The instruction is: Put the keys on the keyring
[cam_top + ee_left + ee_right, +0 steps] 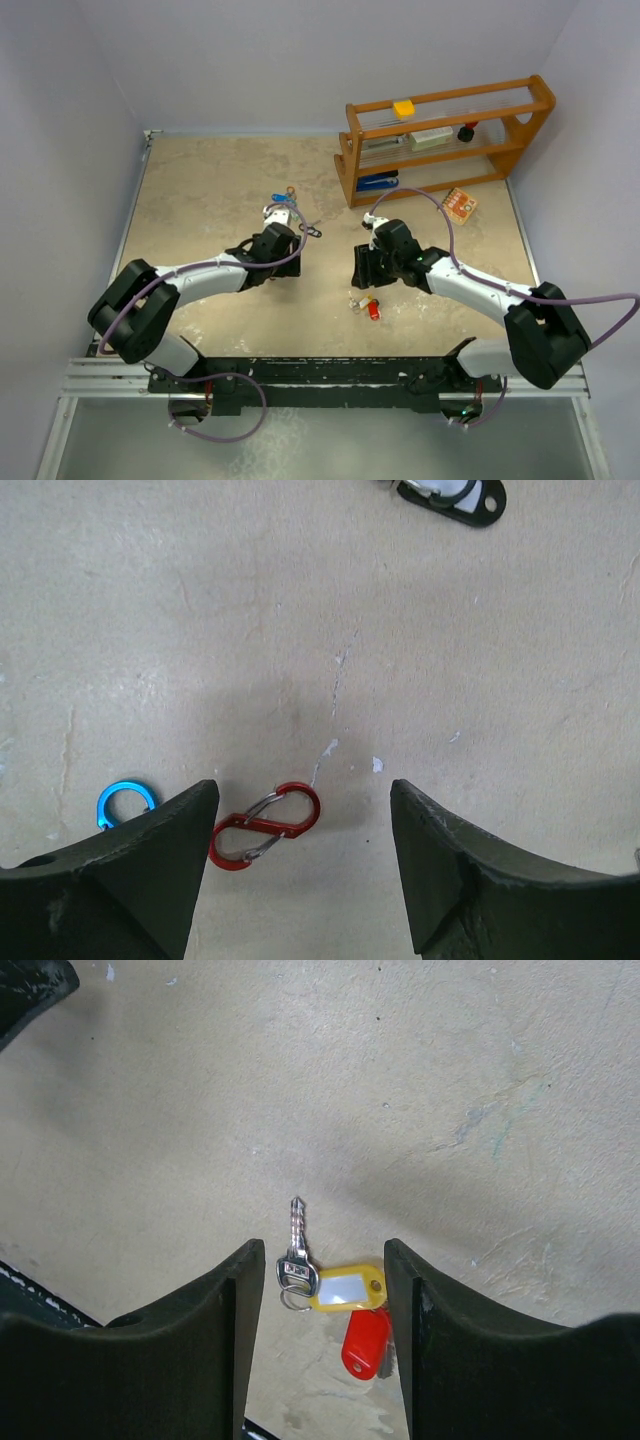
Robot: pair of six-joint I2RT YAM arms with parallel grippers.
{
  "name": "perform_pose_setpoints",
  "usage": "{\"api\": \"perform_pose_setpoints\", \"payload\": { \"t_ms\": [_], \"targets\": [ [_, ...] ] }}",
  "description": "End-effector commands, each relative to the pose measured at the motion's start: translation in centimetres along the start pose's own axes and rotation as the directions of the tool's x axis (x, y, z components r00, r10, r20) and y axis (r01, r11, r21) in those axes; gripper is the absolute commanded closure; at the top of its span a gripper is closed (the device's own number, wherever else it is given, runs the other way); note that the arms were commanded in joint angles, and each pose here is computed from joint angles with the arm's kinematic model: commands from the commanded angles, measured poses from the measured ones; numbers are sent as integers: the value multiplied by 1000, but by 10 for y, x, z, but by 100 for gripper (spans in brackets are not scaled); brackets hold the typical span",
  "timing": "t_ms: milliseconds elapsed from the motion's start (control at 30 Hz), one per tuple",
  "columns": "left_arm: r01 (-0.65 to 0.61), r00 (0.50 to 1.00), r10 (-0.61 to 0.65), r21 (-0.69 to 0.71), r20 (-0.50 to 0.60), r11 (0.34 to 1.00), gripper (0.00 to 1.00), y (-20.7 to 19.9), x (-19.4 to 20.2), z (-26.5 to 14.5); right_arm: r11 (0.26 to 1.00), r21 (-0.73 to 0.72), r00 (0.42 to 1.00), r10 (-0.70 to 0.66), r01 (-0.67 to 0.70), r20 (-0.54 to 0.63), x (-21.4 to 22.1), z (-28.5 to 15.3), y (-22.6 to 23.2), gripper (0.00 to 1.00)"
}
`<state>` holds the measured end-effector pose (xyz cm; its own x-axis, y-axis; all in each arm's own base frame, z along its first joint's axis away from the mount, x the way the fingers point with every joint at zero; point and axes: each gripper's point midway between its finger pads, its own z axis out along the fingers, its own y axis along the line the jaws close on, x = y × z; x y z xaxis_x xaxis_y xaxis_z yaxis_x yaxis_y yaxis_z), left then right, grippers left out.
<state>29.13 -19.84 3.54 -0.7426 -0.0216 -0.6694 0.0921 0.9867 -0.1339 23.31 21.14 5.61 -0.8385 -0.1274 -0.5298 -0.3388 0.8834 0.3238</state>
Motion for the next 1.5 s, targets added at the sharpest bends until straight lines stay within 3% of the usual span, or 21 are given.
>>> {"api": "perform_pose_setpoints", "payload": {
  "t_ms": [0, 1167, 1467],
  "targets": [
    [-23, 999, 24, 25, -24, 999, 33, -4, 10, 0, 1000, -12, 996, -17, 18, 86, -27, -8, 8, 45],
    [-10, 998, 12, 42, -60, 999, 34, -7, 35, -15, 999, -32, 996, -22, 25, 84, -28, -5, 12, 45],
    [-12, 999, 13, 21, -45, 1000, 45, -3, 36, -10, 999, -34, 996, -24, 27, 88, -29, -7, 12, 45]
  ]
}}
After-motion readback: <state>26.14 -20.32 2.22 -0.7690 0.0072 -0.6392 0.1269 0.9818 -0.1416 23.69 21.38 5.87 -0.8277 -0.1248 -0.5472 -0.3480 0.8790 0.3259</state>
